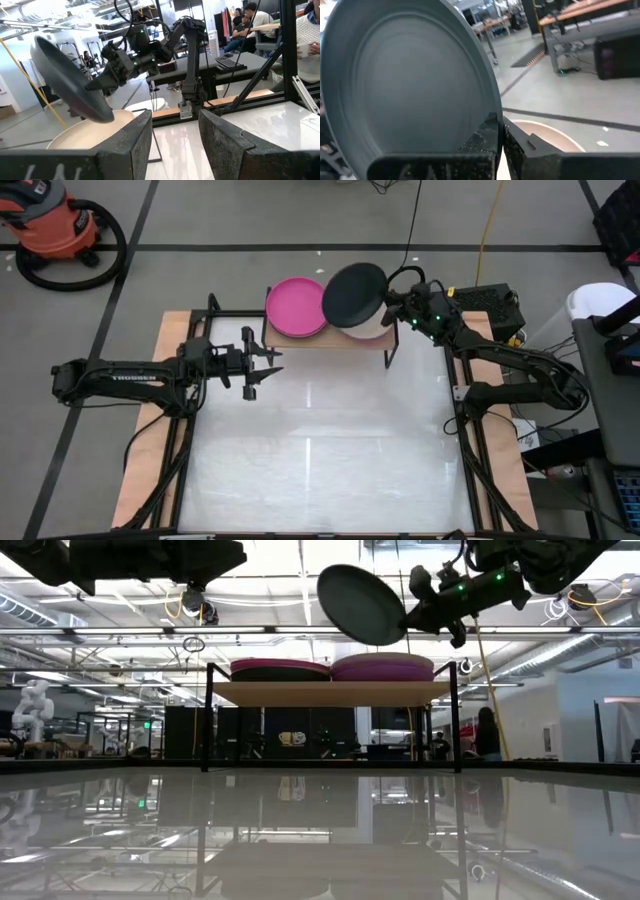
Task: Place and stack plates onto a shelf
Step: Stack the black plate on top of the light brown plate on the shelf
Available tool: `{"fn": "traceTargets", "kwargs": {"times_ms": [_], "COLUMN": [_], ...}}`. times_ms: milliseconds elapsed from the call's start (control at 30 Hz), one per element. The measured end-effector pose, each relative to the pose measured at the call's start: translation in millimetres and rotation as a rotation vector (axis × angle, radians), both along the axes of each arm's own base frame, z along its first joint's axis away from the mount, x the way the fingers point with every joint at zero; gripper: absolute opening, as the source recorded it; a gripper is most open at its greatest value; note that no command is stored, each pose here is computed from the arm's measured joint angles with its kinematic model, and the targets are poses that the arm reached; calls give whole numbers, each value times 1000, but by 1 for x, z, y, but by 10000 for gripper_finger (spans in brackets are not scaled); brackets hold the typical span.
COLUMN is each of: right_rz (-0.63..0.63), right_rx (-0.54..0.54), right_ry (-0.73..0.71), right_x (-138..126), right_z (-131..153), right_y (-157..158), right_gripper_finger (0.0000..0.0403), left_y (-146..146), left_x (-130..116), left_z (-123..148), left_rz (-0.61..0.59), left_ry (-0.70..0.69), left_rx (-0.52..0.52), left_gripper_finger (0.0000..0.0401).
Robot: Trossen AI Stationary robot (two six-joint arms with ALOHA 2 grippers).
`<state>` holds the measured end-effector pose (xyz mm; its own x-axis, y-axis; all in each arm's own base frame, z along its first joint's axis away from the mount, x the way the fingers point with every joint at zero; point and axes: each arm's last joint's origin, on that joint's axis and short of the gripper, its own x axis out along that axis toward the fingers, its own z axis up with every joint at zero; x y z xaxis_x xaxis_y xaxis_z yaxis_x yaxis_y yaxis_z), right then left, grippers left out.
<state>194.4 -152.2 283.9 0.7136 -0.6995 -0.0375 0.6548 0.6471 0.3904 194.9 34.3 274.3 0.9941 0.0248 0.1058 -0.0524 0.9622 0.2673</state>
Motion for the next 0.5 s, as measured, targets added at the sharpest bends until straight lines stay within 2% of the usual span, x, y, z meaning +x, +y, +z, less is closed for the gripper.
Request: {"fn": "traceTargets", "kwargs": {"times_ms": [267, 500], "right_rz": [-120, -107], "right_rx": [131, 182], "right_ry": [117, 156], "right_x": [-16, -18], "right_z": [-17, -23], "right_y": [-16, -16], "right_gripper_finger": [0, 9], "left_y": [0, 0], "left_x": [0, 0], "left_z": [0, -1], "left_rz": [0, 0], "left_ry": [0, 7], "left_rx": [1, 1], "left_gripper_finger": [168, 168]}}
